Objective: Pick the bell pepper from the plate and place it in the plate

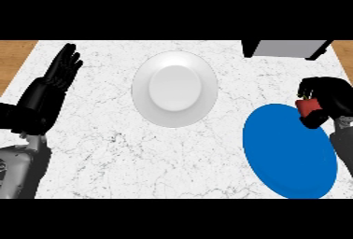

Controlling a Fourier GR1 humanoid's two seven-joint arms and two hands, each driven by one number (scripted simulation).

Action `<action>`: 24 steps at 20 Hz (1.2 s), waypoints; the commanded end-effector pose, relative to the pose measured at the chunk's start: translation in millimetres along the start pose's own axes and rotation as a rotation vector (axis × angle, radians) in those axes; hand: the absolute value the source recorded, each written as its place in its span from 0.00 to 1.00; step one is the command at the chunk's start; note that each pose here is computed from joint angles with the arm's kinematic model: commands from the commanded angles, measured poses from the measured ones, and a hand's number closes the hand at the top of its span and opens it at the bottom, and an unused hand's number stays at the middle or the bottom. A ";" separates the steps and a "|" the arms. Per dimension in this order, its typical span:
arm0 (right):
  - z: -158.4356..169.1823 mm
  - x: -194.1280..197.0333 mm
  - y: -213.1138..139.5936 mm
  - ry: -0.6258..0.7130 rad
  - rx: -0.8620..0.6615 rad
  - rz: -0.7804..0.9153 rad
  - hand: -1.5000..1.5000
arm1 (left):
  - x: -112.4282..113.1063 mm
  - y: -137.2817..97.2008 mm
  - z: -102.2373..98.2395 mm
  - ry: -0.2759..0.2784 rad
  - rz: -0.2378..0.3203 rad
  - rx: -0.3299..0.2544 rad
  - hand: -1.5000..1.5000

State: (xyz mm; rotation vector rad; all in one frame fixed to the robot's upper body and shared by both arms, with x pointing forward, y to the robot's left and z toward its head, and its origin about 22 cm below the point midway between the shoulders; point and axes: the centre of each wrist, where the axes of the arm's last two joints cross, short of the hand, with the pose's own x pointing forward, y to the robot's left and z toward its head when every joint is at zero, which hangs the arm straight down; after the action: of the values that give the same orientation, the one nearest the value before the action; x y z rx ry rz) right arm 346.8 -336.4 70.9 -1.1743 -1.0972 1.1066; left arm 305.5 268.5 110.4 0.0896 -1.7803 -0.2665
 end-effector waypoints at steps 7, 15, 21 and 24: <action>-38.7 -5.1 -64.6 -0.544 -0.113 -0.304 1.00 | -12.9 -0.1 -2.8 0.040 0.001 0.025 0.50; -40.4 57.8 -75.6 -0.736 -0.061 -0.541 1.00 | -1.2 19.1 19.7 0.034 -0.021 0.039 0.50; -57.6 133.8 -85.2 -0.787 -0.034 -0.540 1.00 | -1.9 -2.6 18.0 0.041 -0.024 0.043 0.50; -55.2 179.6 -80.8 -0.794 0.006 -0.571 1.00 | -0.3 16.8 8.1 0.051 -0.015 0.039 0.50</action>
State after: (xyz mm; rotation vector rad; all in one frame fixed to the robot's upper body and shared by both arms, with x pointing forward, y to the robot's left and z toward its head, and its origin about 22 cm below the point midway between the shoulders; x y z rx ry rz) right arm 424.1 -214.9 155.1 -0.3814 -1.8787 1.1139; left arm 297.1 277.2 108.1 0.1394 -1.7512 -0.2437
